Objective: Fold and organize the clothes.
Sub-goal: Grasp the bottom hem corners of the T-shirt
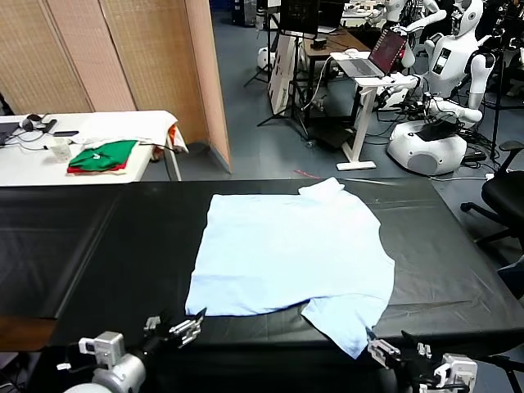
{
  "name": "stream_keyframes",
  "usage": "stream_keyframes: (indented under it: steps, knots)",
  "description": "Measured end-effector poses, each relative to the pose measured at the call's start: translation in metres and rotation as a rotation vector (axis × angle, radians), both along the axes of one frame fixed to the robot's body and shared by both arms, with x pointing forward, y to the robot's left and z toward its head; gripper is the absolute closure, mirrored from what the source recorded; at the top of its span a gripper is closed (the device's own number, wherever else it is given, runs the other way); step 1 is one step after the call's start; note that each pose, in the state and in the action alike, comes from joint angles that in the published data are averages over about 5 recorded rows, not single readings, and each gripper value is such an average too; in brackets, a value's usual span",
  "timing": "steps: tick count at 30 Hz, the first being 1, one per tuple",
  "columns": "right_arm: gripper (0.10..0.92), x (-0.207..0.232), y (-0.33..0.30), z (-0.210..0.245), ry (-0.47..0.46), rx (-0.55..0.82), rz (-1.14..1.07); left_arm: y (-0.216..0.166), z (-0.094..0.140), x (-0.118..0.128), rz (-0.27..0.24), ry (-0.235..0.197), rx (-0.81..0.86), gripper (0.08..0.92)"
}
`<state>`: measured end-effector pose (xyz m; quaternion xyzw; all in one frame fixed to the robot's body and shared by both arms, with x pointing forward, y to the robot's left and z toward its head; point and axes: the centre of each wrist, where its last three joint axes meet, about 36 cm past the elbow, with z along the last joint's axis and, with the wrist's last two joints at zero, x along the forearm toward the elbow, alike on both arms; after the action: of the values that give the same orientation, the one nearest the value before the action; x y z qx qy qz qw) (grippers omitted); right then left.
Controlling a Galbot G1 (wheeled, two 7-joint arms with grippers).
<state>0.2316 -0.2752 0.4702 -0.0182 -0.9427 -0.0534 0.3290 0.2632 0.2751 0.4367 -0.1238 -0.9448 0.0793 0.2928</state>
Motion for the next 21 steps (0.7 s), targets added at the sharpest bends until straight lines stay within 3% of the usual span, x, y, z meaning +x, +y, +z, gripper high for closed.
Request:
stream_keyframes:
  steps: [7, 11, 14, 21]
  knots:
    - [0.120, 0.006, 0.006, -0.007, 0.003, -0.015, 0.015, -0.004, -0.009, 0.004, 0.010, -0.003, 0.020, 0.092]
    - [0.219, 0.007, 0.011, -0.014, 0.015, -0.015, 0.023, -0.005, -0.017, 0.006, 0.022, 0.000, 0.023, 0.104]
    - [0.349, 0.007, 0.014, -0.017, 0.026, -0.009, 0.030, -0.004, -0.021, 0.006, 0.033, 0.003, 0.026, 0.200]
    - [0.798, 0.004, 0.018, -0.019, 0.036, 0.001, 0.036, -0.005, -0.023, 0.002, 0.039, 0.011, 0.029, 0.639]
